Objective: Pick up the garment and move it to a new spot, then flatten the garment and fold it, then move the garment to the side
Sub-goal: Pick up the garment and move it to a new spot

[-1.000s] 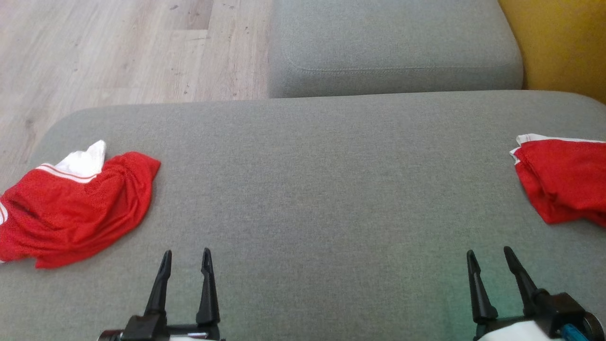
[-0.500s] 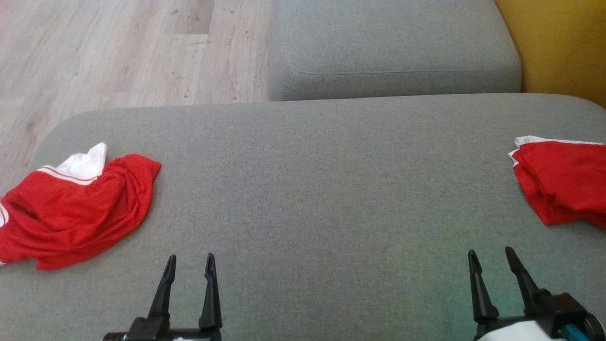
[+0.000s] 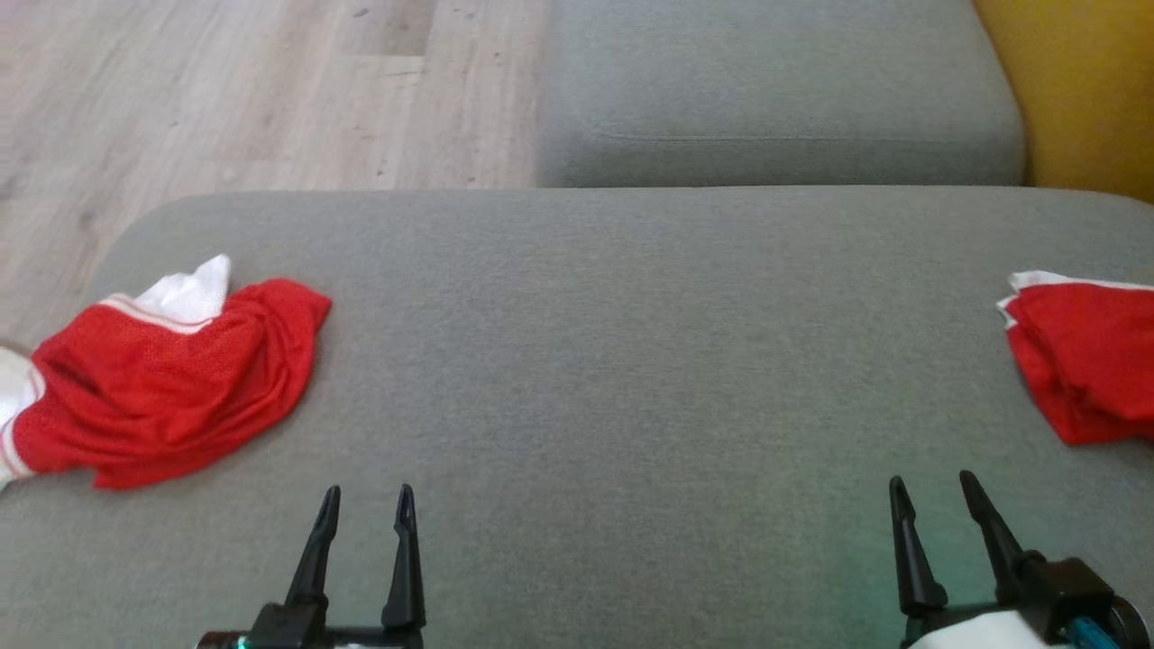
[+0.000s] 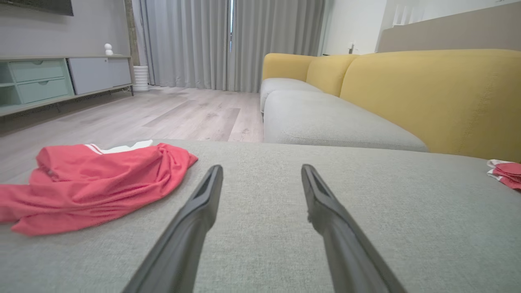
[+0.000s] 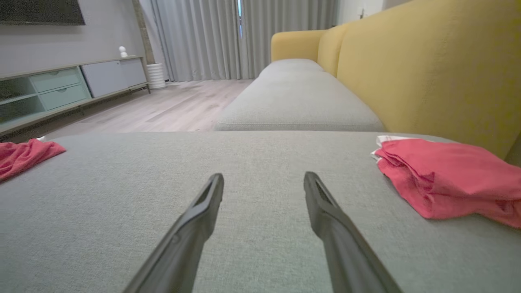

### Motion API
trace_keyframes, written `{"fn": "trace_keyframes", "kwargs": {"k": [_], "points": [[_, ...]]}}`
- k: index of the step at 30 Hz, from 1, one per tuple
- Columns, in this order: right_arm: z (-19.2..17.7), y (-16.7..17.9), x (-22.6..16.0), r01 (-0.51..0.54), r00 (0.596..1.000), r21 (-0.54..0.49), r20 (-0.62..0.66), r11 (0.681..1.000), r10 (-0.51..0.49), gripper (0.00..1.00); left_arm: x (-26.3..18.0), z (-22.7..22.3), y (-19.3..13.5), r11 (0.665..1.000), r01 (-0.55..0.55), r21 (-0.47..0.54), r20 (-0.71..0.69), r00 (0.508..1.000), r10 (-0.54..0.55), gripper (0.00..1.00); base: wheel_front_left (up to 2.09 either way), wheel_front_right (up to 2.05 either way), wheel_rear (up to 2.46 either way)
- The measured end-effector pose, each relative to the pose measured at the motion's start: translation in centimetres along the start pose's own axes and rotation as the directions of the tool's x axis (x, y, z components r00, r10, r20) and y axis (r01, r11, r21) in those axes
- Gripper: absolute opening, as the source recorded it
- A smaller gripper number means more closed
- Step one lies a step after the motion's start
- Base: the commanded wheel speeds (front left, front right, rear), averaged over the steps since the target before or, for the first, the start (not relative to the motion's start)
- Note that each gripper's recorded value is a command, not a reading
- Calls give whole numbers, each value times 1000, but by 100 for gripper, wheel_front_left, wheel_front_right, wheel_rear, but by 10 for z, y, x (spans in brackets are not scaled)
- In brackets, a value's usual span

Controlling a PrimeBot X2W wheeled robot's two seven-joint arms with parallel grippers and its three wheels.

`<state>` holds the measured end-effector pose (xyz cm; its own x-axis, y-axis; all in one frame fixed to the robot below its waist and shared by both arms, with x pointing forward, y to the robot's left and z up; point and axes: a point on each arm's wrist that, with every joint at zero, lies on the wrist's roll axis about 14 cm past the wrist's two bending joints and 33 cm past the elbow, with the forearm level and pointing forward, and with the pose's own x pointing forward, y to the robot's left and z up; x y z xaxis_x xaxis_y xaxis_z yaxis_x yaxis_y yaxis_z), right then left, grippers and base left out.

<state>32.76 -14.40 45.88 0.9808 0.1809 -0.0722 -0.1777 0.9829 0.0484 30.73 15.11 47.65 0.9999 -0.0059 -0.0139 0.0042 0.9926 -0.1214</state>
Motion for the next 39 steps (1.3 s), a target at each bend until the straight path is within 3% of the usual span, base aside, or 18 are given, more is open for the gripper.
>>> {"fn": "trace_keyframes", "kwargs": {"k": [10,19,27,34,39], "points": [[-5,41,26,-144,989,-1,-25,990,144,100,-20,0,36,991,-135,-5,2,991,135,100,0,0,0],[-14,83,48,-283,957,-2,-60,959,282,100,-46,1,74,955,-297,2,5,955,297,100,0,0,0],[-25,100,58,-333,938,9,-93,943,333,100,-52,-1,88,933,-358,-36,-14,934,358,100,0,0,0],[-43,94,79,-374,920,-20,-133,927,368,100,3,65,120,921,-388,47,173,911,375,100,0,0,0],[-55,86,107,-412,904,-54,-147,910,401,100,65,97,132,929,-342,144,246,922,301,100,0,0,0]]}}
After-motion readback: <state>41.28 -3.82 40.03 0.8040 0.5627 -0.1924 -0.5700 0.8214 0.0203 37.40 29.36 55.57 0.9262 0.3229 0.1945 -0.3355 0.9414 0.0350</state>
